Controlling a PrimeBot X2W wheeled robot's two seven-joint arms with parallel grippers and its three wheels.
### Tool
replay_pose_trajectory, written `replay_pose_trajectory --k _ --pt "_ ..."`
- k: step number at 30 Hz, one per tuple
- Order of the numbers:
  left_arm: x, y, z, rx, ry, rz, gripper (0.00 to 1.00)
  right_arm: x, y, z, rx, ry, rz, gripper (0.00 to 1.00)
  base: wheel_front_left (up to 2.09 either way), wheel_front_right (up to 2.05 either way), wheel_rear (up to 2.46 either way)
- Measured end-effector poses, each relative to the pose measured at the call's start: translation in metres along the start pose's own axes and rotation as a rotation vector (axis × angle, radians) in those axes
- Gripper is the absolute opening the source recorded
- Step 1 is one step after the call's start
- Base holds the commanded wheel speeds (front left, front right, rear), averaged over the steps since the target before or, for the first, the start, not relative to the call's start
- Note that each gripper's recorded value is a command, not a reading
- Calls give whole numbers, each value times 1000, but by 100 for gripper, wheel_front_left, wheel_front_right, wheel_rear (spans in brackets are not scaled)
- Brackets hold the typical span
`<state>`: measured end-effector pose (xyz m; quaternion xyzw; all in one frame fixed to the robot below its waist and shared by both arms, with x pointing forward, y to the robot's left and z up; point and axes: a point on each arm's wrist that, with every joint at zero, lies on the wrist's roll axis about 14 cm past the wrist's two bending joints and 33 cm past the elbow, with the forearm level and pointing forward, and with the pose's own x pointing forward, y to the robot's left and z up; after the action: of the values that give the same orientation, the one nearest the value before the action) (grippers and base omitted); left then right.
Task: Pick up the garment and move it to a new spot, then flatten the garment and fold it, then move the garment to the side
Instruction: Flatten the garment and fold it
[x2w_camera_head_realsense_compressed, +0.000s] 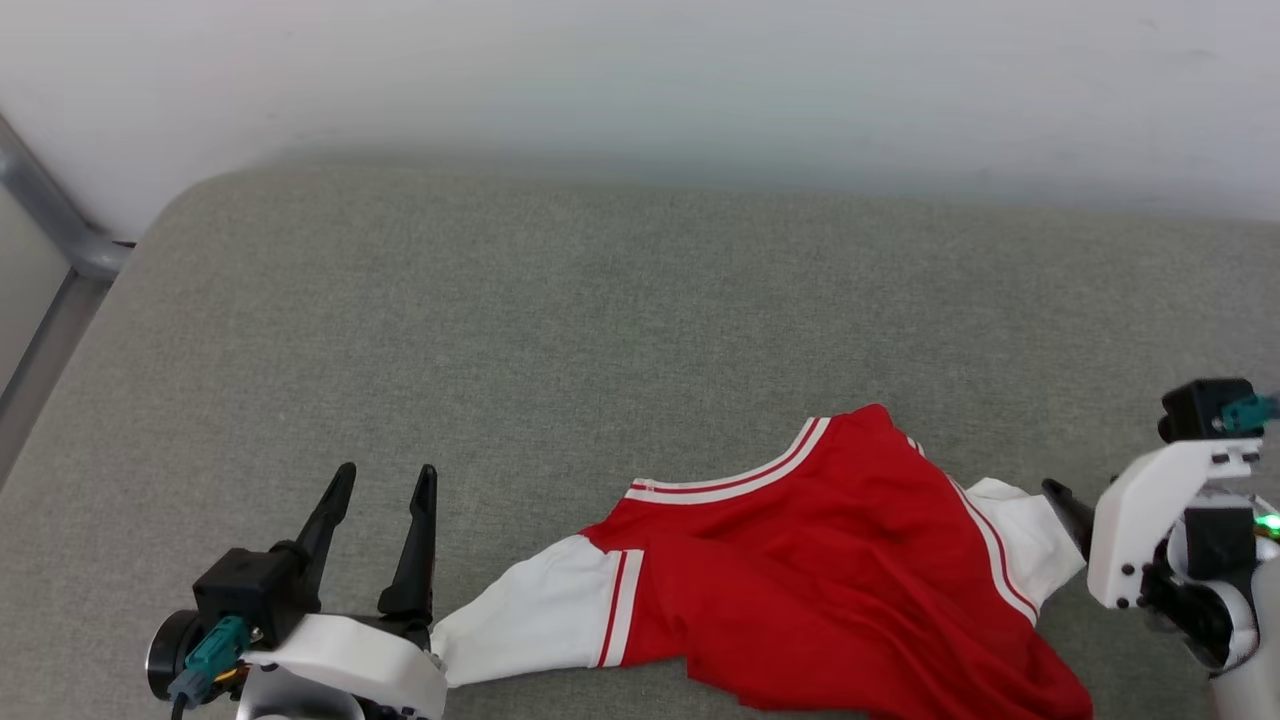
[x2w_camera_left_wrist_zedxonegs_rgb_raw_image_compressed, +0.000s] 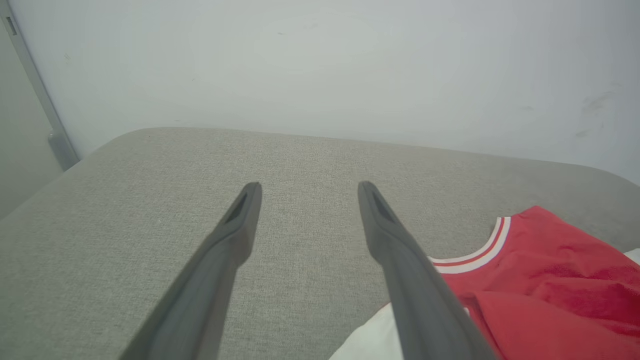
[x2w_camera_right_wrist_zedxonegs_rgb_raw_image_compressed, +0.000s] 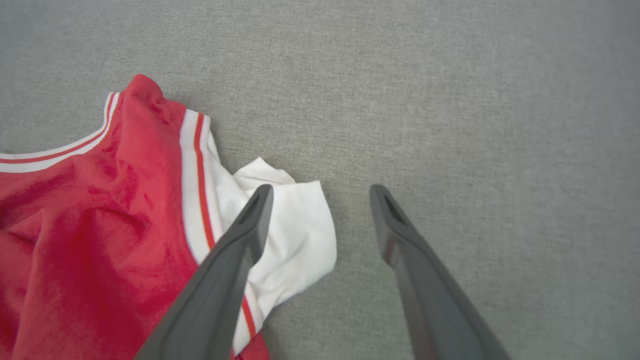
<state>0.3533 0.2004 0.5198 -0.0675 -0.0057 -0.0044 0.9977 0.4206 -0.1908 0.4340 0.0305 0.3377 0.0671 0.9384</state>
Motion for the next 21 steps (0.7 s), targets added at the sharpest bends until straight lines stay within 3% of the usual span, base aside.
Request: replay_pose_trajectory --k 5,9,18,19,20,21 --pt "9 5 -3 -6 4 9 100 26 20 8 -120 119 61 100 0 0 0" --pt "17 7 -9 -17 15 8 100 45 25 -10 -187 259 84 100 0 0 0" --pt "21 17 -25 -25 53 32 100 57 29 -54 -187 511 126 100 0 0 0" --pt "21 18 -25 -25 53 34 100 56 29 -57 -183 530 125 77 0 0 0" --pt "21 19 -25 -24 52 35 100 54 29 -58 -177 544 127 22 0 0 0" --pt "21 20 -25 -22 51 35 100 53 30 -58 -171 545 131 0 0 0 0"
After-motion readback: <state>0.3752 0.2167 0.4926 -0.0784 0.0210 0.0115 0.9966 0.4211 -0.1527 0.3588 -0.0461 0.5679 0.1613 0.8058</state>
